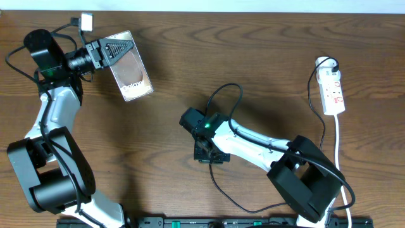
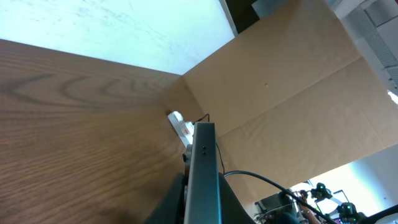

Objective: Plug charger to phone and switch on socket
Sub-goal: 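Close the right gripper on the cable plug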

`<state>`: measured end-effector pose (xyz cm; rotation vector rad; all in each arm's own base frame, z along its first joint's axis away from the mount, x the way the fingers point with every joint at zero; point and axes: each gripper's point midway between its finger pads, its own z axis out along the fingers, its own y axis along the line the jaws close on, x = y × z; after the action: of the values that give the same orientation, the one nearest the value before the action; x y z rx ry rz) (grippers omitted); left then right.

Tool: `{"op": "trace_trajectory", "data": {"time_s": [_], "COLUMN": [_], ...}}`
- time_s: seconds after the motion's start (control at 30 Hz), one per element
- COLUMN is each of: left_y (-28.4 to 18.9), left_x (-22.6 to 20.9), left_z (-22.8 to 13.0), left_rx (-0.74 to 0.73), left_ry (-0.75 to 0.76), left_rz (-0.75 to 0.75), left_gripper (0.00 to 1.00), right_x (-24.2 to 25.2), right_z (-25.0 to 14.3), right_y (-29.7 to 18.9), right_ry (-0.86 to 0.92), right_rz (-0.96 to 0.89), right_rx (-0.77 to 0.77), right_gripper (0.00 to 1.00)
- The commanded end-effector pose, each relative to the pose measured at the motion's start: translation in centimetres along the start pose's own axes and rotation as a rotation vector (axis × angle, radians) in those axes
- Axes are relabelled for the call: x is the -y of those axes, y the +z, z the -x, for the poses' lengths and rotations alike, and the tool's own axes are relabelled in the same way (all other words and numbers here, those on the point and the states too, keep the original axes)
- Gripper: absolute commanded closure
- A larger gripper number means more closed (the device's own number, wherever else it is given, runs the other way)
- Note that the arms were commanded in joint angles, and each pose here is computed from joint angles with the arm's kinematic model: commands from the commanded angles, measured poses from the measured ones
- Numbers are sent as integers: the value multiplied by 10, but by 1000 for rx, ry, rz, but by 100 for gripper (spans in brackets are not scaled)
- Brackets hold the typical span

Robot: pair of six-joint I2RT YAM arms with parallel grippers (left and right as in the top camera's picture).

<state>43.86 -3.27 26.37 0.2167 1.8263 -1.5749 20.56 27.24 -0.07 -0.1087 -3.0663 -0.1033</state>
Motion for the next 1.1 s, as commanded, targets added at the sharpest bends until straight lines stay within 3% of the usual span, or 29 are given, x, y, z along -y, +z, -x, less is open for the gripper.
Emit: {"op": "trace_trajectory", "data": {"time_s": [0.0,0.47,1.07], "left_y": [-2,-2,-2], "left_x": [13,13,13], "left_z": [2,2,2], "left_rx": [-14,-14,-14], "left_ry": [40,40,40], "left_rz": [-17,-17,-18], "left_gripper": [92,93,92], "right_x": [0,1,1], "right_z": [3,10,10], "right_y": [2,1,1], "right_ry": [1,10,3], "right_rz": [-3,9,9], "right_rx": [-1,9,8], "right_gripper": [76,78,95]}}
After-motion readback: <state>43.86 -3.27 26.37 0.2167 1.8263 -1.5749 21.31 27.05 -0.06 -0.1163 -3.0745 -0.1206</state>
